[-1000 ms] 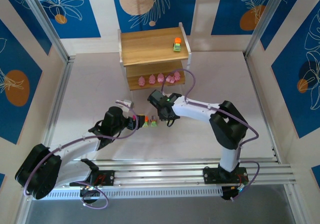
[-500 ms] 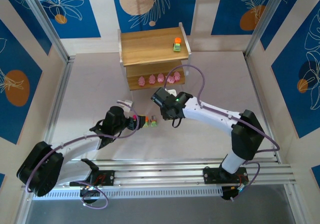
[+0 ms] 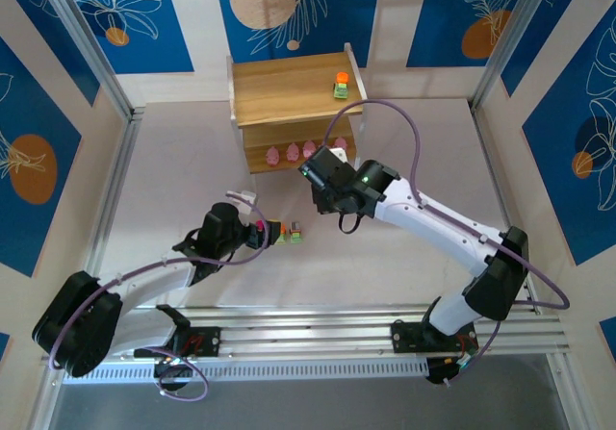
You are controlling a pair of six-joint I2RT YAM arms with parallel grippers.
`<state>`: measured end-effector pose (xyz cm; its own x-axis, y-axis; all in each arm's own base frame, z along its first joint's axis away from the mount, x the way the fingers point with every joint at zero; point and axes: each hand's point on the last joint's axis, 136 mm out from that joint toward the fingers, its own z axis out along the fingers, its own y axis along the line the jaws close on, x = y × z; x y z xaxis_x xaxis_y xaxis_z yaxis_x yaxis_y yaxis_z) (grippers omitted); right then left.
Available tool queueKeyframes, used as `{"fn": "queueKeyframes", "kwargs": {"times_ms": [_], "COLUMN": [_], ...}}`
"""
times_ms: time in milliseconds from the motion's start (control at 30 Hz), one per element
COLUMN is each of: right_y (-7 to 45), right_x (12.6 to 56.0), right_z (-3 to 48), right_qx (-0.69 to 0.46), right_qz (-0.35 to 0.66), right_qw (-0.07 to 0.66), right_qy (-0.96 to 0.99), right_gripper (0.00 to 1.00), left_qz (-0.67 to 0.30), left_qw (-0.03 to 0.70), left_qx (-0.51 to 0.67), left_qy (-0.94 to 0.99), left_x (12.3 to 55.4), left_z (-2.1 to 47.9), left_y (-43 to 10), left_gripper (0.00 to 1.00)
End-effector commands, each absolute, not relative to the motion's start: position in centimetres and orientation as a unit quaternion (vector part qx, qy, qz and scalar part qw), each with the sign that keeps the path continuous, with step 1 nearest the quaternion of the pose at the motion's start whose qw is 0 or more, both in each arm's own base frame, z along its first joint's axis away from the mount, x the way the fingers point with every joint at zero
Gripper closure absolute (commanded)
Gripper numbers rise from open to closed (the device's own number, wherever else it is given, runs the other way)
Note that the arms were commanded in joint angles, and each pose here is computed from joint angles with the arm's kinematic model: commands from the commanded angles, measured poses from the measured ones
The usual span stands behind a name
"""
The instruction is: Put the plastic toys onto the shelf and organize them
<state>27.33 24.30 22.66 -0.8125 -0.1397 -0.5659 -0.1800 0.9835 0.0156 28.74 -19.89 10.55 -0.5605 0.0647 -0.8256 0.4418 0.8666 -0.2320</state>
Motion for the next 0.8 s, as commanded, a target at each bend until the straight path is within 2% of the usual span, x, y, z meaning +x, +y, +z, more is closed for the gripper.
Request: {"fn": "queueKeyframes", "kwargs": {"times_ms": [0,767], "right_y": [23.7,24.1], "right_x": [27.1,29.4], "right_z": [25.4,36.2], "right_qx": [-0.098,-0.115], "right_qz": [0.032,0.068], "right_qw": [0.312,0.399], "right_qy": [0.944,0.907], "right_gripper": [0.94,0.94], "left_qz": [-0.222,-0.215], "left_qw": [0.452,0.470], "left_qx": [0.161,0.222], "left_qy": [0.849,0.827], "left_x": [29.0,27.8], "left_z": [11.5,12.3], "left_y": [-20.8,-23.1], "left_gripper": [0.09,0.07]}}
